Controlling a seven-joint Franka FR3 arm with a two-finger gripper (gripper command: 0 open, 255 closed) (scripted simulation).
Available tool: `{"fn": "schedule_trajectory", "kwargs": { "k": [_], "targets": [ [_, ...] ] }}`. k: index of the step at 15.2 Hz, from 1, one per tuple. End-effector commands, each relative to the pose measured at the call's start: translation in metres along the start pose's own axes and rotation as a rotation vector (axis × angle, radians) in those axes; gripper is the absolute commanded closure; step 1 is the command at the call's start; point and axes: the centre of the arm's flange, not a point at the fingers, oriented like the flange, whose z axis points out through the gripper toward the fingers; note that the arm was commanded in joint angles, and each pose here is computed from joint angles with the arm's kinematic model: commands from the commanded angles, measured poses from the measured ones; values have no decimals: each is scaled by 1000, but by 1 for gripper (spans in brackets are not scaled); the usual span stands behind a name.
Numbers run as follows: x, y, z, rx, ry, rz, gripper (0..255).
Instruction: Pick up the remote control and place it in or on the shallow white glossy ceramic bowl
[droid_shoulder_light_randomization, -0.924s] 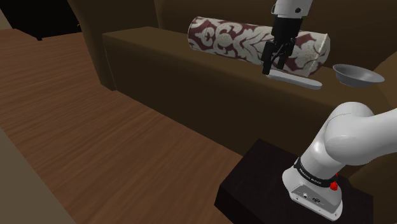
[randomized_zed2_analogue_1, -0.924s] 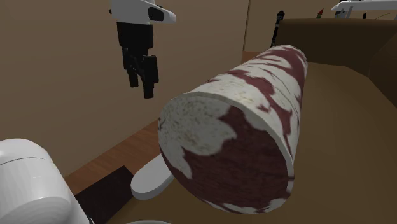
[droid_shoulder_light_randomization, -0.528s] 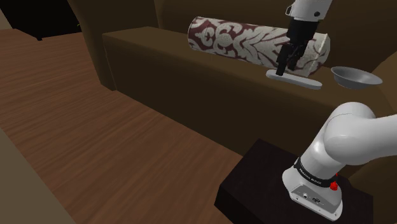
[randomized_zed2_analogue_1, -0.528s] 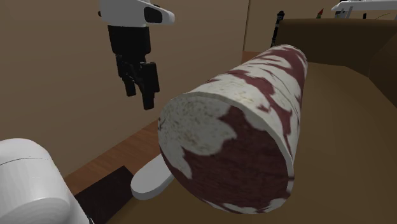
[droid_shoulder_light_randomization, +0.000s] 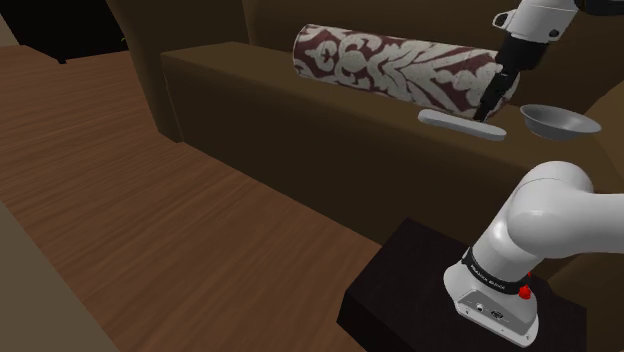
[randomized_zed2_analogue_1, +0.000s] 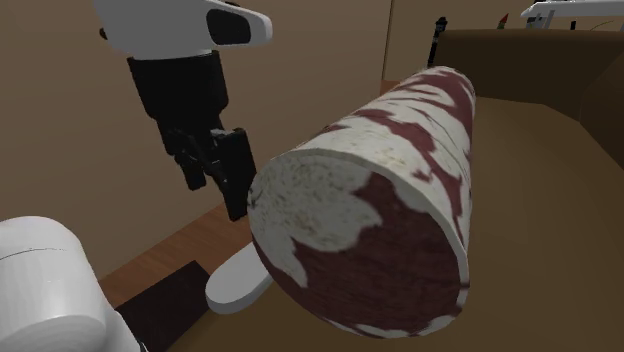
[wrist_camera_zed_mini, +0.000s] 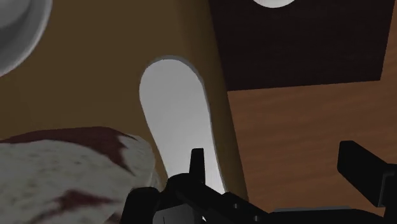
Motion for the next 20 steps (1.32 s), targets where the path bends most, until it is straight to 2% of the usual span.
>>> {"fn": "schedule_trajectory", "kwargs": {
  "k": [1, 5, 13, 20],
  "targets": [
    [-16, 25, 8, -4, 11, -25, 0],
    [-44, 66, 14, -13, 48, -70, 0],
    [-42, 67, 54, -13, 48, -71, 0],
    [-42, 66, 54, -13, 48, -71, 0]
  ]
}}
